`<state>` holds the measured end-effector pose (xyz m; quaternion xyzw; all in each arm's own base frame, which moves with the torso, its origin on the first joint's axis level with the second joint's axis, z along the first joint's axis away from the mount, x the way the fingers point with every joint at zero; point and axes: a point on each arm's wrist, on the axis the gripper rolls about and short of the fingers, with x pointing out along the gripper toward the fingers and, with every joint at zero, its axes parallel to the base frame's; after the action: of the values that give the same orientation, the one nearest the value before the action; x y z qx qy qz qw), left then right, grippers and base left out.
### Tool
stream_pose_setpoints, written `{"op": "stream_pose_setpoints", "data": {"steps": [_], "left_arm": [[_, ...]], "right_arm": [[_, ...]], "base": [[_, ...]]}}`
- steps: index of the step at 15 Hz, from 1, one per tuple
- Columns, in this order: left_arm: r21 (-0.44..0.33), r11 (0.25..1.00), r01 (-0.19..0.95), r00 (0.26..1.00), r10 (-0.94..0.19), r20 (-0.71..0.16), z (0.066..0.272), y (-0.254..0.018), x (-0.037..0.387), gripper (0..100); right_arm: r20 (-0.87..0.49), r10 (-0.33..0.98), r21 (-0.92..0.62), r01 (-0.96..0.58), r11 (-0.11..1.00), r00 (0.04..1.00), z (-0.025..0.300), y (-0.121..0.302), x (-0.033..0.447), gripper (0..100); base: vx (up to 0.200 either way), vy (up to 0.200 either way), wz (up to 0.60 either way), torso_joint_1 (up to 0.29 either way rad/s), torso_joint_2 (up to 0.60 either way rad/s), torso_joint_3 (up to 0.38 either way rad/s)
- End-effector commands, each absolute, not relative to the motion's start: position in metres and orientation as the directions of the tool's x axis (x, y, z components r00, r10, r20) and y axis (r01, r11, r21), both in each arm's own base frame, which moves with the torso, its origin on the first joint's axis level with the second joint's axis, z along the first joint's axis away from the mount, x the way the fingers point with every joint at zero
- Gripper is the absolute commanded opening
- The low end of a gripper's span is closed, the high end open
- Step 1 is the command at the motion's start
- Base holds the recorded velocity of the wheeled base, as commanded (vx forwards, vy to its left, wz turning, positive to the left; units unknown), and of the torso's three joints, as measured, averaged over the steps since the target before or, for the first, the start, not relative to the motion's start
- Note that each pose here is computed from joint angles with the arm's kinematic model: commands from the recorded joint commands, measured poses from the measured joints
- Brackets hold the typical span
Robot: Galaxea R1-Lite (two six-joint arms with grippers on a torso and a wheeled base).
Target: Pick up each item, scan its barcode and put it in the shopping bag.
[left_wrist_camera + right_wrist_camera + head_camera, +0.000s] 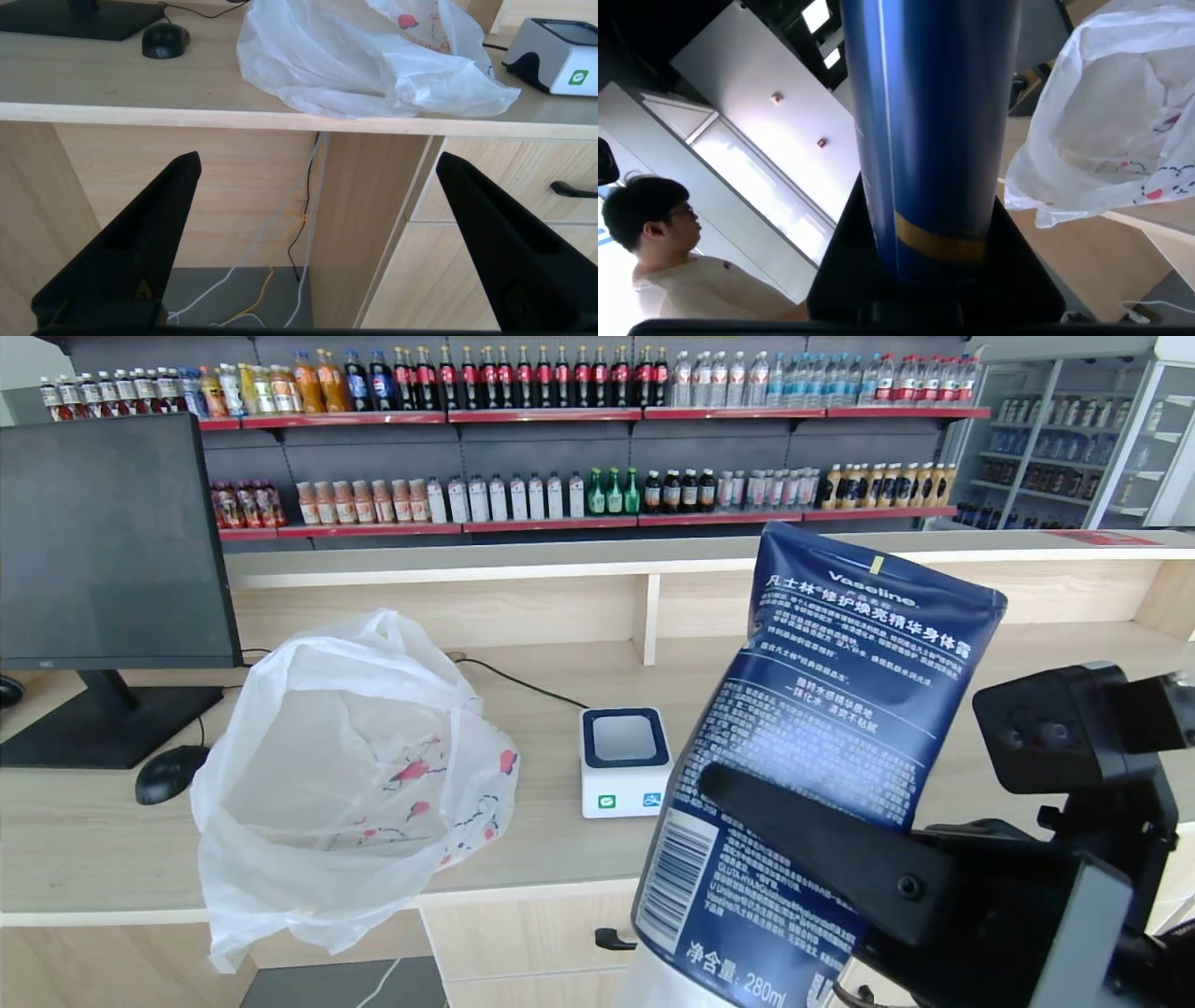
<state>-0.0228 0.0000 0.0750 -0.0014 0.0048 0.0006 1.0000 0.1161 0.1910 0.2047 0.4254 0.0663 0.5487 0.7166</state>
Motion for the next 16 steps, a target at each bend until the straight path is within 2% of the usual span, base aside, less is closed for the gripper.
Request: {"op": "stream_pose_setpoints", "data": {"steps": [1,13,16], "left_arm": [[-0.003,1.0,-0.002,1.0,0.002,-0.009,0.075,0.0,-0.0228,100],[-0.003,1.0,-0.002,1.0,0.002,-0.009,0.075,0.0,-0.0228,100],[-0.003,1.0,-0.002,1.0,0.002,-0.009,0.075,0.0,-0.0228,100]], "right_arm": [[0.367,0.847,0.684,-0.729,0.034,0.385,0.2034,0.1931,0.1159,0],[0.379,0.847,0.676,-0.737,0.022,0.372,0.2063,0.1954,0.1144,0],[0.373,0.849,0.649,-0.759,0.049,0.373,0.2048,0.1953,0.1144,0]], "base": [[0.0,0.0,0.0,0.0,0.0,0.0],[0.0,0.0,0.0,0.0,0.0,0.0],[0.0,0.0,0.0,0.0,0.0,0.0]]}}
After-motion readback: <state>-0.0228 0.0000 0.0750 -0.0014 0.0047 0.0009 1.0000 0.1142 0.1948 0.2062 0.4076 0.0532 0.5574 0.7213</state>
